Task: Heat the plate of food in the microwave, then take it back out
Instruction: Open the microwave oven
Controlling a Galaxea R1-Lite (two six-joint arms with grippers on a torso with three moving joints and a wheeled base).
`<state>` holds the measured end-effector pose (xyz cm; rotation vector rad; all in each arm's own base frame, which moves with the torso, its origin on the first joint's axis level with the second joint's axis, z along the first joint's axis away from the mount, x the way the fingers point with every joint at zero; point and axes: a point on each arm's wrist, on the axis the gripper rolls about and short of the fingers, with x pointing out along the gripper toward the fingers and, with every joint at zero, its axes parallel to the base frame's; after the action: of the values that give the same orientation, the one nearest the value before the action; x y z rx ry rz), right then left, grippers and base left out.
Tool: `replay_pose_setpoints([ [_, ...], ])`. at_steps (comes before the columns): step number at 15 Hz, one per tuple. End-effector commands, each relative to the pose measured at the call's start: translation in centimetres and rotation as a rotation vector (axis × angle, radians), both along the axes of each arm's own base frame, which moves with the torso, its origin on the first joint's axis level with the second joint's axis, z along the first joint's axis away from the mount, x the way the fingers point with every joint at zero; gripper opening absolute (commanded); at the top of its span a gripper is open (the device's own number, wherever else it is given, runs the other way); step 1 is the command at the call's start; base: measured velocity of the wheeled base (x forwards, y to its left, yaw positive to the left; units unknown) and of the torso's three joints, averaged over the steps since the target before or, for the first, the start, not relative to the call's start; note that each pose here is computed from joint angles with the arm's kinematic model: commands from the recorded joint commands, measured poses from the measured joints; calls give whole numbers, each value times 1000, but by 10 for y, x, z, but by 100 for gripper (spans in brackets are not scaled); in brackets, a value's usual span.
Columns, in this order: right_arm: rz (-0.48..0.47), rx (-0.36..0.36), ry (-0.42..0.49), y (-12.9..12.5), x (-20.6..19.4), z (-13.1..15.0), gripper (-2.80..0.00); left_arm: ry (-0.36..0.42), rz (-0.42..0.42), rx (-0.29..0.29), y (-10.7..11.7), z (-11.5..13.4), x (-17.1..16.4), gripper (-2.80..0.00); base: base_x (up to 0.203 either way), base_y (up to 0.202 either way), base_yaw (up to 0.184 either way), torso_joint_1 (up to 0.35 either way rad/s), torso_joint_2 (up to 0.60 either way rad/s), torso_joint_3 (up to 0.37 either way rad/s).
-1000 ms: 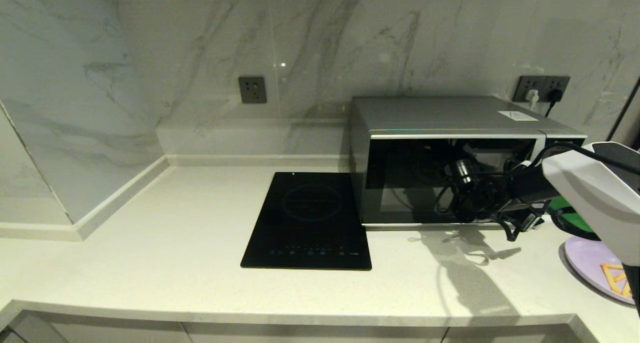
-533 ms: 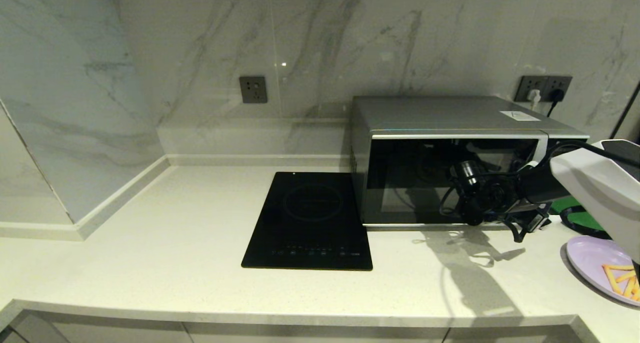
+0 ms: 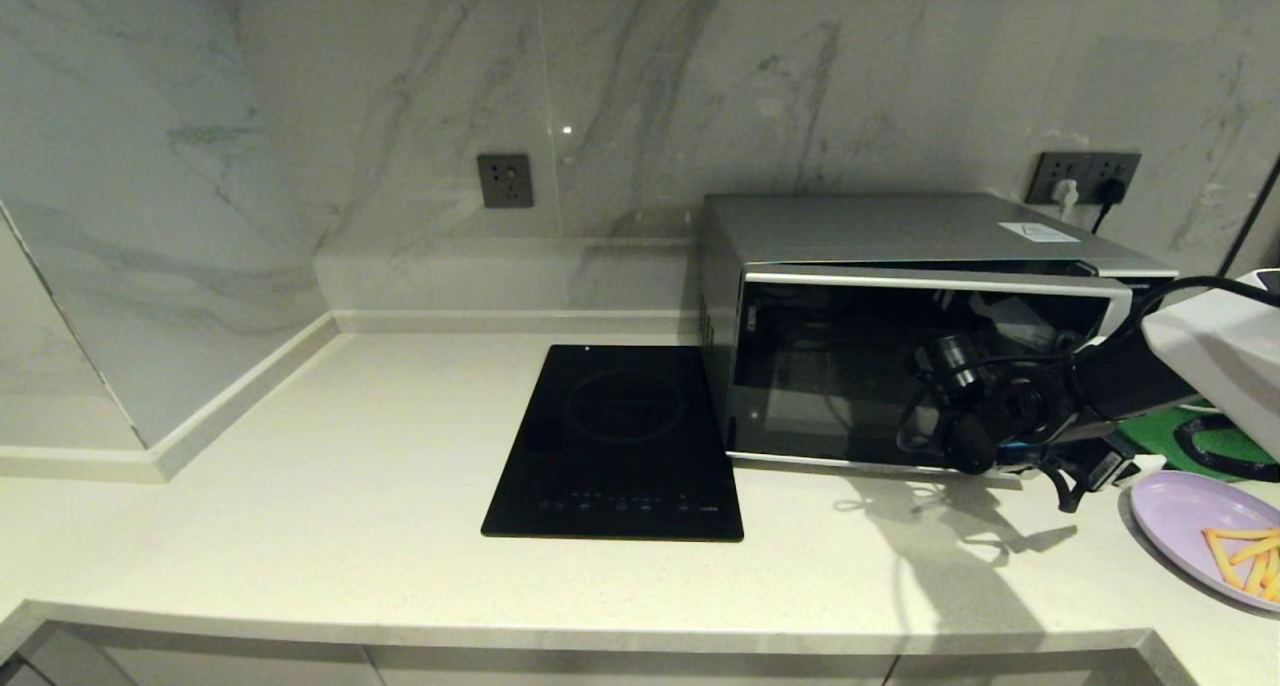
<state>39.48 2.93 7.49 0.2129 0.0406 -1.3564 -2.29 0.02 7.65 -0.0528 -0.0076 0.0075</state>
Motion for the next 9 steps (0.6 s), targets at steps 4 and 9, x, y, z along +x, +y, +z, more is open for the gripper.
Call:
replay_pose_setpoints([
  [4, 153, 76, 69, 33, -20, 8, 0, 0, 0, -1, 0, 0, 0, -280, 0, 0, 0, 0, 0, 0],
  [9, 236, 107, 37, 48, -45, 40, 0, 0, 2, -1, 0, 0, 0, -280, 0, 0, 0, 0, 0, 0],
])
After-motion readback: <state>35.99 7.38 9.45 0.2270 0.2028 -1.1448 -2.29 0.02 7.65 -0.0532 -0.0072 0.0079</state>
